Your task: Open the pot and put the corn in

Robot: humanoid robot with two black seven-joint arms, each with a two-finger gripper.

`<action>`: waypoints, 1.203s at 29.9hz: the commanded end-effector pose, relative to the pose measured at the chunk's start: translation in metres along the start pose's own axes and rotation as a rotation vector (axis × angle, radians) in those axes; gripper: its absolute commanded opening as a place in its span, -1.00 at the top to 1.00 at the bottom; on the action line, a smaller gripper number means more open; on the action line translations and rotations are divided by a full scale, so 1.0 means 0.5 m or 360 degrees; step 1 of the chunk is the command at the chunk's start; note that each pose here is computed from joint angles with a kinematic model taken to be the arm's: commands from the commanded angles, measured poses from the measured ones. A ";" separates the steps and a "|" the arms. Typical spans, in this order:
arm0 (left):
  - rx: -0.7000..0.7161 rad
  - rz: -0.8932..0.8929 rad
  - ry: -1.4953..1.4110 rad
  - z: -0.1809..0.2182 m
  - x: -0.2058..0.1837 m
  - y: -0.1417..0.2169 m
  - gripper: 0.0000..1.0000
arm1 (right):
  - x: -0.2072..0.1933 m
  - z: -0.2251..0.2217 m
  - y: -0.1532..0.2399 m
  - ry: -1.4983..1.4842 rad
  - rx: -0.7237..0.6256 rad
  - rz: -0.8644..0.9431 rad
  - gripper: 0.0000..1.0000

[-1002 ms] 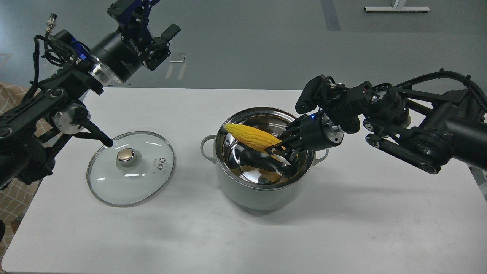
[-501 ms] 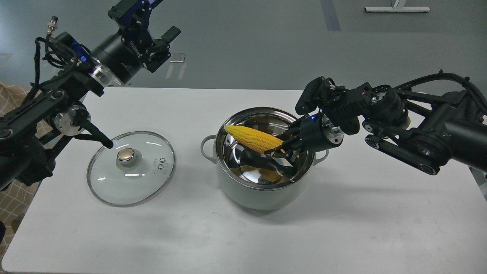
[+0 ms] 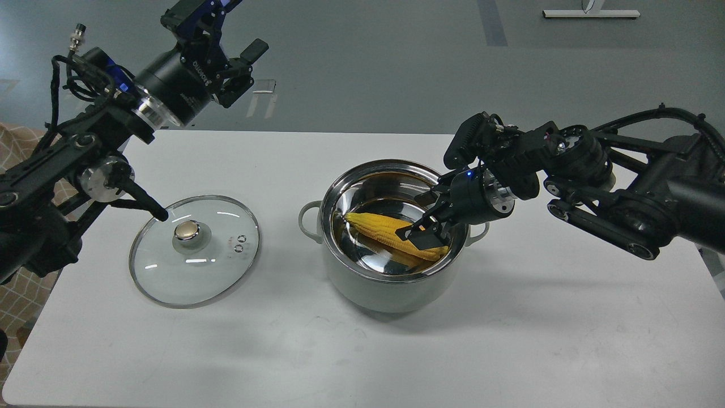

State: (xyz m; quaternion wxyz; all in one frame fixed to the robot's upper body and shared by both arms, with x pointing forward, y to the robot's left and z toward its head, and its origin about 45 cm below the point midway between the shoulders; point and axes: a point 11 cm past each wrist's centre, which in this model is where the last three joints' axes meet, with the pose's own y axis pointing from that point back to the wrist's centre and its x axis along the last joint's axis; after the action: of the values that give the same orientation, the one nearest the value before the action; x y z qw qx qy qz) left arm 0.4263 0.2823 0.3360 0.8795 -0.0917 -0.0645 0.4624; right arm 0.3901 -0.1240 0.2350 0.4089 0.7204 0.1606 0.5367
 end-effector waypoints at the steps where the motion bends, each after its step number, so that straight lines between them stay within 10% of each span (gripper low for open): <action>1: 0.0001 0.0001 -0.0001 0.001 0.000 -0.001 -0.81 | 0.028 0.006 0.015 0.0006 -0.0016 0.0061 -0.68; 15: 0.0022 0.0037 0.0005 -0.014 0.008 0.003 -0.95 | 0.228 0.188 0.259 -0.0506 -0.0262 0.0866 -1.00; 27: 0.0108 0.0259 0.0159 -0.103 0.060 0.002 -0.95 | 0.083 0.295 0.290 -0.1846 0.0232 0.1985 -1.00; 36: 0.0134 0.0150 0.0436 -0.182 0.029 0.004 -0.95 | -0.031 0.292 0.223 -0.2397 0.0495 0.2159 -1.00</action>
State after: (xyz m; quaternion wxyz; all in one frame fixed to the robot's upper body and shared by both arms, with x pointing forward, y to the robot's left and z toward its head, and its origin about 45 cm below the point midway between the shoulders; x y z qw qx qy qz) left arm 0.4514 0.2951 0.2634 0.8585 -0.1134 0.0564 0.4969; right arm 0.4998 -0.2649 0.3193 -0.0551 0.8581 -0.5033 0.0861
